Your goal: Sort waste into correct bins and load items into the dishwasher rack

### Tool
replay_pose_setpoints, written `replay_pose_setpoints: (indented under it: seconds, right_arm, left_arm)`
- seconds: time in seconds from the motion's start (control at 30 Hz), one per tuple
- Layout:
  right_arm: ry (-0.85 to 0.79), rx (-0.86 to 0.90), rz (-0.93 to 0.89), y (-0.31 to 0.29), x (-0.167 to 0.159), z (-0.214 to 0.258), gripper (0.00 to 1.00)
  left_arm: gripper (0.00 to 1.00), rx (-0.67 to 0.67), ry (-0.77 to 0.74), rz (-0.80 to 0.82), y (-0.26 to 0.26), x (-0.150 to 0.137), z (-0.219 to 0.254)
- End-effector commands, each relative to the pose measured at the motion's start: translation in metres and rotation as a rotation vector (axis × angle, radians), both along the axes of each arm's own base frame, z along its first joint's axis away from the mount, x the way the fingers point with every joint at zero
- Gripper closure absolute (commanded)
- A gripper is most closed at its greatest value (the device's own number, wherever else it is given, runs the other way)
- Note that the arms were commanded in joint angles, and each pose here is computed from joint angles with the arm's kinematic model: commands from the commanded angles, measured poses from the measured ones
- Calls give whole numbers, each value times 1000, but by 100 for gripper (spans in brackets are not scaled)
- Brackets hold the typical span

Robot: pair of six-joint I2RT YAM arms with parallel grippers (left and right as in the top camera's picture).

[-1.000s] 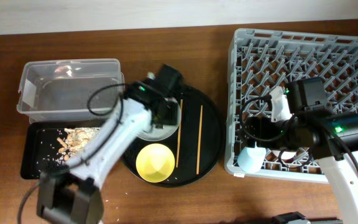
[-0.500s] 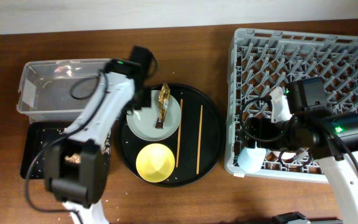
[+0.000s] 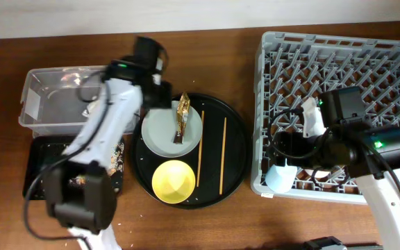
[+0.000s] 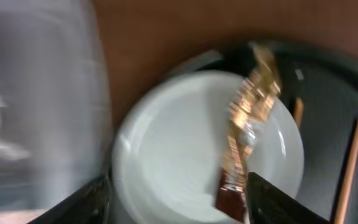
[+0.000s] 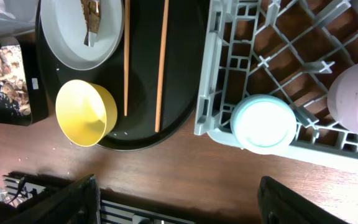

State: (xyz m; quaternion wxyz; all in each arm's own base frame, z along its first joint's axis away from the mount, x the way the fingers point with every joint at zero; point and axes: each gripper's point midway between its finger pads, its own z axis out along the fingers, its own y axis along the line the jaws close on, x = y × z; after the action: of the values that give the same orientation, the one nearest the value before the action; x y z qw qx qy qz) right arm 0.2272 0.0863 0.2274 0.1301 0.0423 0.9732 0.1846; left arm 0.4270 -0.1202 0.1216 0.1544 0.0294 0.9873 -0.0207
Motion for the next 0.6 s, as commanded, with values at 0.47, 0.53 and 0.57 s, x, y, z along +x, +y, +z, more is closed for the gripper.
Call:
replay_pose_setpoints:
  seconds: [0.47,0.53,0.57]
  right_arm:
    - [-3,-7,-1,0,-1,1,16]
    - [-3,-7,-1,0,-1,1,16]
    - [-3,-7,-1,0,-1,1,16]
  left_arm:
    - [100,177,-36,333,76,-4,59]
    - [99,161,-26,474,134,5,51]
    - [85,160,-17,516,152,8,45]
